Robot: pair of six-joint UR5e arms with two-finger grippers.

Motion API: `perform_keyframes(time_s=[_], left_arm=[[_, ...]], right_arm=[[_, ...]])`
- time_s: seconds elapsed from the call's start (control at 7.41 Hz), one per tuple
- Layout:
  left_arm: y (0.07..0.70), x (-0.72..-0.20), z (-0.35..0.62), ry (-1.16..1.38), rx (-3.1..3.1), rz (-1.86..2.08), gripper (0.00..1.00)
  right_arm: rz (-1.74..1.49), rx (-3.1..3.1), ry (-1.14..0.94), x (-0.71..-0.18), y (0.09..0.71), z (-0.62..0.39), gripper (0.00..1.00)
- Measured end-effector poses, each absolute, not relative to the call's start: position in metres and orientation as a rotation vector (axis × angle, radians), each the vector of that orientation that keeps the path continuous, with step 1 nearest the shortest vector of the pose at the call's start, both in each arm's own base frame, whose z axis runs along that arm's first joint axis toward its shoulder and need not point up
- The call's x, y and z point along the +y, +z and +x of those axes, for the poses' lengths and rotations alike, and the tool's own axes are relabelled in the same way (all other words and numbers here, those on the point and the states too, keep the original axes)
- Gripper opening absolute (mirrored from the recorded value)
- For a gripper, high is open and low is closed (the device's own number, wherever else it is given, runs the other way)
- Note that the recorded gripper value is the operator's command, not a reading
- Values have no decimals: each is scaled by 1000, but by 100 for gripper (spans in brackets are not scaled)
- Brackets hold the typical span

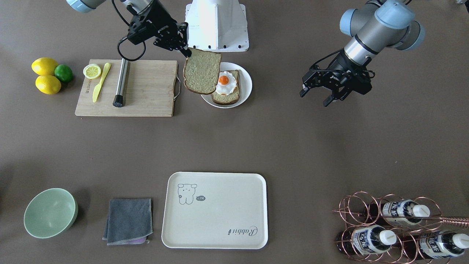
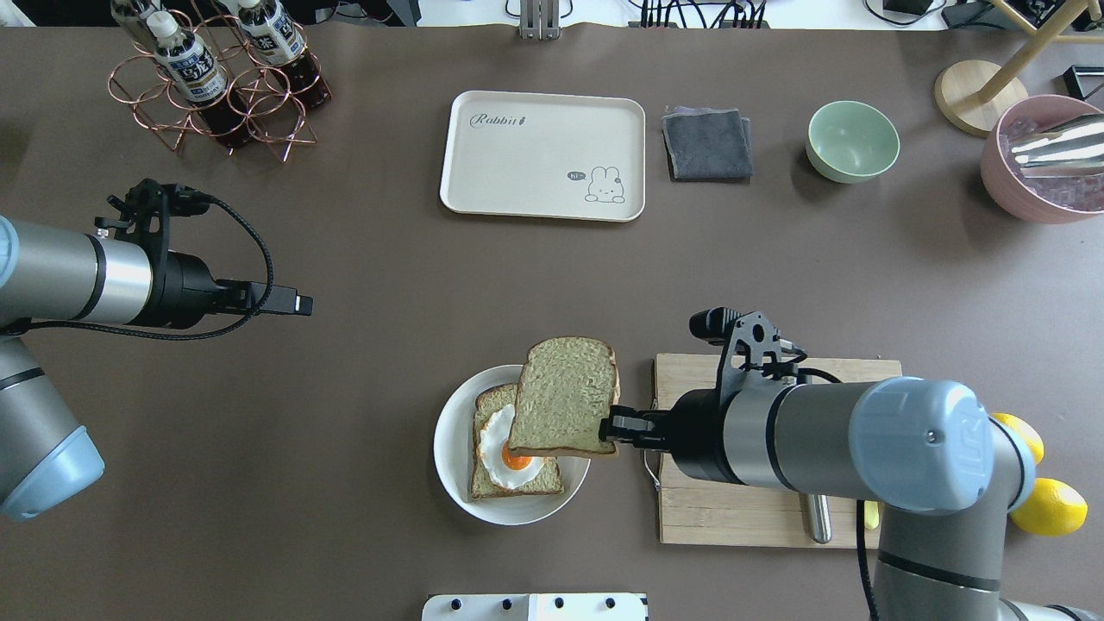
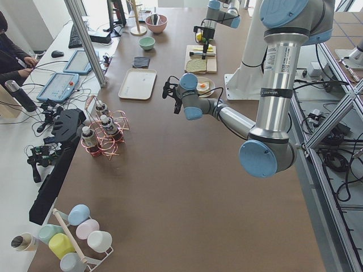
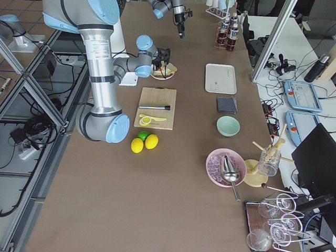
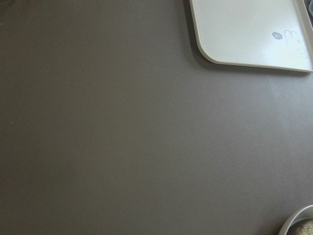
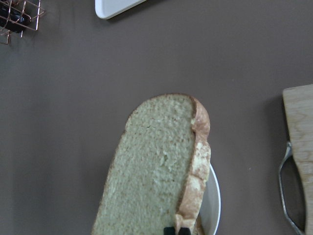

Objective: Make sandwich and place on tray
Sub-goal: 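Lower the bread slice onto the egg toast and open the right gripper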

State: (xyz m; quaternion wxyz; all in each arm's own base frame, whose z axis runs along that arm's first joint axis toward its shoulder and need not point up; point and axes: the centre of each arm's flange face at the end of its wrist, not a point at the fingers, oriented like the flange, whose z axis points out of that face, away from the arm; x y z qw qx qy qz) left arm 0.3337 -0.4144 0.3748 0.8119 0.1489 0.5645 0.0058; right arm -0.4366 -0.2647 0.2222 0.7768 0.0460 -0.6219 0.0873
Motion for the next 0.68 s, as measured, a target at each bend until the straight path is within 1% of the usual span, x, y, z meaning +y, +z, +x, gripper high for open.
perform_keyframes(time_s=[0.27,0.68], left_arm=[[373,-414,333,10,1210,315,98],[372,-414,332,-10,1213,309,98]], right_arm=[[144,-1355,114,-241,206,-485,0],[242,-1337,-9,-234,208,-514,0]])
